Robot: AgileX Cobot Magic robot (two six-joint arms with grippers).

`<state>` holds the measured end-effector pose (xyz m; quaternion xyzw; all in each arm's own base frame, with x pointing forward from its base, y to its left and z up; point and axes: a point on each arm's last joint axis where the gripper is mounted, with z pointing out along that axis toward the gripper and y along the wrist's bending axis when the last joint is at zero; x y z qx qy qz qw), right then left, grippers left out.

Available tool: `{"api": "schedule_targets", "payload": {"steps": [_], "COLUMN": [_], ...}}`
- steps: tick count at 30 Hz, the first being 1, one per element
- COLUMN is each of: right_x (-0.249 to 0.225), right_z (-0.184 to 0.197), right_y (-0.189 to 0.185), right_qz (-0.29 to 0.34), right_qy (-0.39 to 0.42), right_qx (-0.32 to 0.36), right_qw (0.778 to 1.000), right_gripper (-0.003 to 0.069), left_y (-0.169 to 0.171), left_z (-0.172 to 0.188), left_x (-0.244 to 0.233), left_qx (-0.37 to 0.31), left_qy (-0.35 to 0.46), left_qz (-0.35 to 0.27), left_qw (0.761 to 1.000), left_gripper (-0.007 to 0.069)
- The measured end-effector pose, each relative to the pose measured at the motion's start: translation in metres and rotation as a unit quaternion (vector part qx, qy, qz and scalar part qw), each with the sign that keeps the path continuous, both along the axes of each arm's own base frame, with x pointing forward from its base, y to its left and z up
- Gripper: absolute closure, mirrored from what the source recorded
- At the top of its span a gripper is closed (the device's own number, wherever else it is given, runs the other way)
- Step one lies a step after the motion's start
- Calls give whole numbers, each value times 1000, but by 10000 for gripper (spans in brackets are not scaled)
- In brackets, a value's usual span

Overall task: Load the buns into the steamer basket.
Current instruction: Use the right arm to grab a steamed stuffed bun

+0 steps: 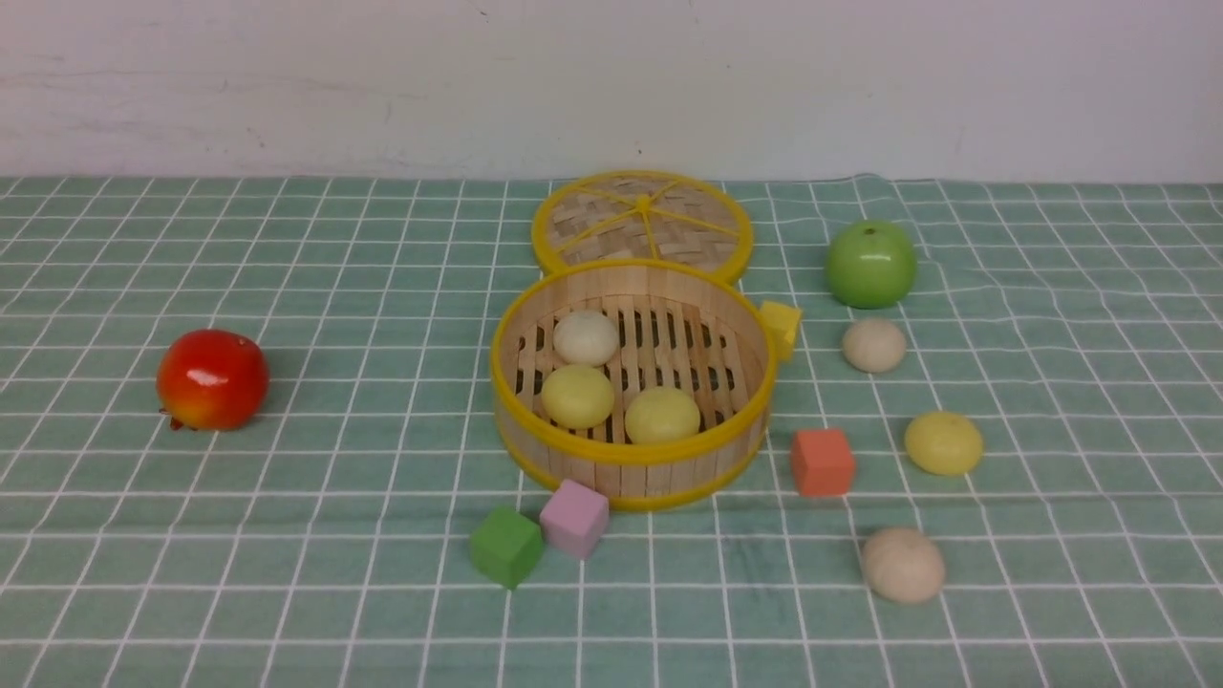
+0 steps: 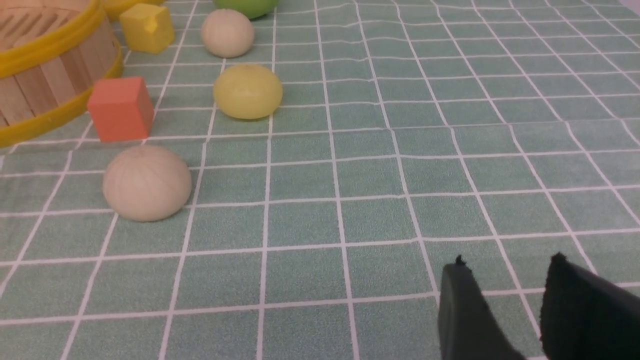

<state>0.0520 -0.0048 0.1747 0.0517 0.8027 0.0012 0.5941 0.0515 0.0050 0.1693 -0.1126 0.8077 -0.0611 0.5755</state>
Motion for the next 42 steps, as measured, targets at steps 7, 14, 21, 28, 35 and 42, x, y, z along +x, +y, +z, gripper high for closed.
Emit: {"api": "schedule_targets", "payload": {"steps": [7,14,21,28,35,42], "right_x": [0,0,0,0,0,0], "right_z": [0,0,0,0,0,0], "right_y": [0,0,0,0,0,0], "right_qz": [0,0,0,0,0,0], "right_qy": [0,0,0,0,0,0], "right_qx": [0,0,0,0,0,0], "right_qw": [1000,1000,1000,1000,1000,1000], "right_gripper": [419,419,419,419,419,419], "left_y": [0,3,5,1,1,0], "left_z": [-1,-1,-1,-1,0,0], "left_x": [0,0,0,0,1,1], "left_qx": [14,50,41,35,19,15], "left_qy": [-2,0,0,-2,-7,-8], "left_qz": [-6,12,34,5,5,5], "left_qw": [1000,999,999,999,1000,1000], "left_gripper": [618,617,608,604,601,599]}}
